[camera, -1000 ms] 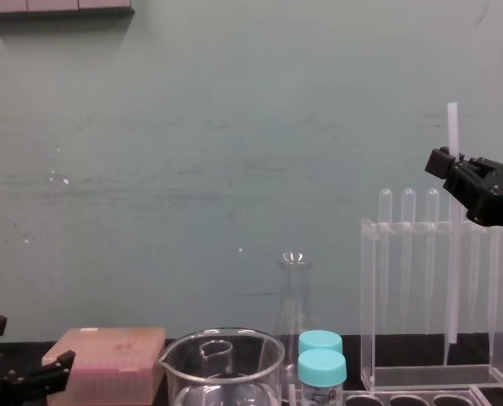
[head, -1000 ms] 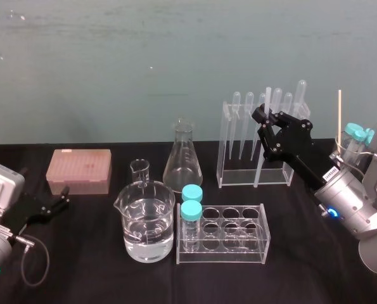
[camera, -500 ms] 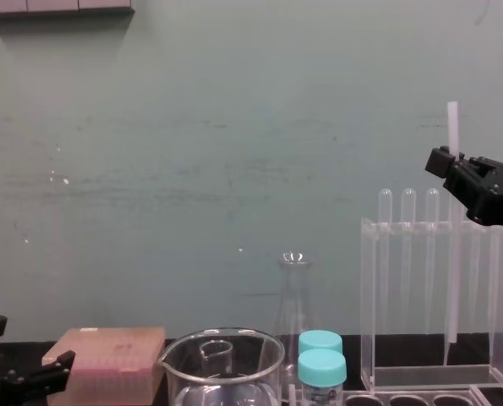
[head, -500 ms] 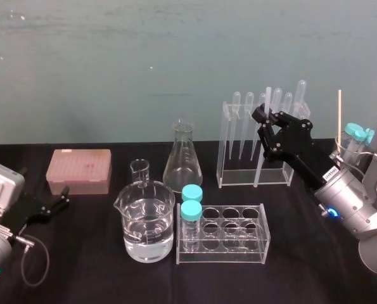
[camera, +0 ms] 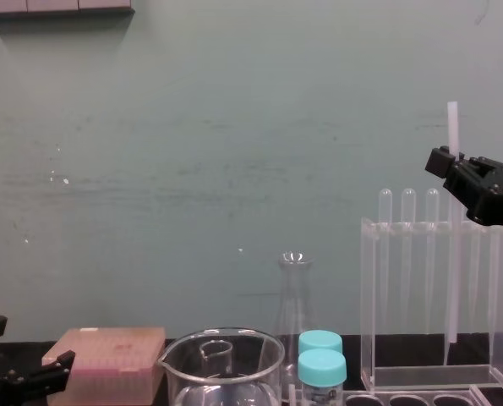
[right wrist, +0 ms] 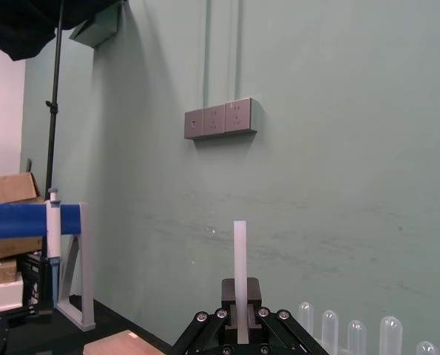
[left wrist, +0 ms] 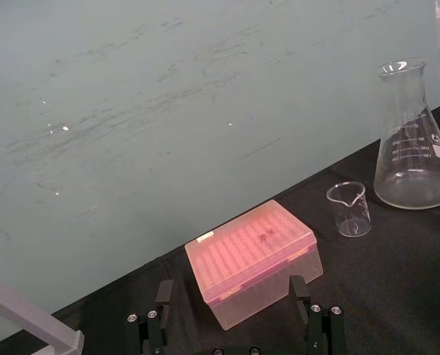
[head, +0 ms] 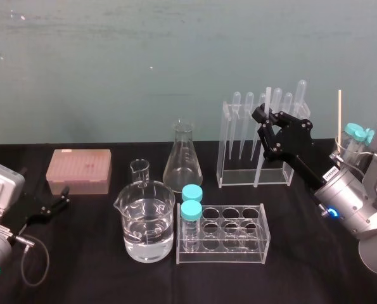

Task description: Pick up the stirring rod with one hand, then place it down.

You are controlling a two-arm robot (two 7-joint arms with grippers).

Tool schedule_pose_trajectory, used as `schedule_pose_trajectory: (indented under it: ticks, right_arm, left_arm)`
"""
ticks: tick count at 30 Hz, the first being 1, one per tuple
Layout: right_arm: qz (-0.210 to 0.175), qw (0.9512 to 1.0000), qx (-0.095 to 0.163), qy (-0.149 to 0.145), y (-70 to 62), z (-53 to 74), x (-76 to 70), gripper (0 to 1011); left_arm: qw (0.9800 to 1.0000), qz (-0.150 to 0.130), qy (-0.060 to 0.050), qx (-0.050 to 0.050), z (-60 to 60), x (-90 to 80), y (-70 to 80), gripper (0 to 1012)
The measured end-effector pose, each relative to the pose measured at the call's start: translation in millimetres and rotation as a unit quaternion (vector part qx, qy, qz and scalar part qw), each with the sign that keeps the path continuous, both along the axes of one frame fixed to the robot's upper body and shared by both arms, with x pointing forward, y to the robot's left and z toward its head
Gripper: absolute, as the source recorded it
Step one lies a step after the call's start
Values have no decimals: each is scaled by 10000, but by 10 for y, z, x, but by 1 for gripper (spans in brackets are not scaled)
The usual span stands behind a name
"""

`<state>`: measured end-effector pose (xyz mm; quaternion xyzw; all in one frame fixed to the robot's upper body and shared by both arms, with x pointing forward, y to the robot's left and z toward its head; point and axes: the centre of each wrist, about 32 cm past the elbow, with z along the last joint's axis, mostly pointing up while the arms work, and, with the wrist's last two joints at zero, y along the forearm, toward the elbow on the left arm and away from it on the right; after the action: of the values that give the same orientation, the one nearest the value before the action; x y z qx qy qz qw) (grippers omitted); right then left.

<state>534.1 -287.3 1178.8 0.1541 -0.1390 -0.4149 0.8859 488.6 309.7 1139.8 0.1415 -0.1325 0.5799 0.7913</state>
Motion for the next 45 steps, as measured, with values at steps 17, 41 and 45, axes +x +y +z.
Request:
schedule_pose_trajectory:
  ticks: [17,41,45]
  right_arm:
    - [0,10000,0,1,0,0,0,67]
    - [0,10000,-1,1,0,-1,0,67]
    - [0,10000,0,1,0,-1,0,67]
  left_arm:
    - [10000,0,0,0,0,0,0,1000]
    - [10000,0,-1,-1,0,0,0,1000]
    - [10000,0,0,0,0,0,0,1000]
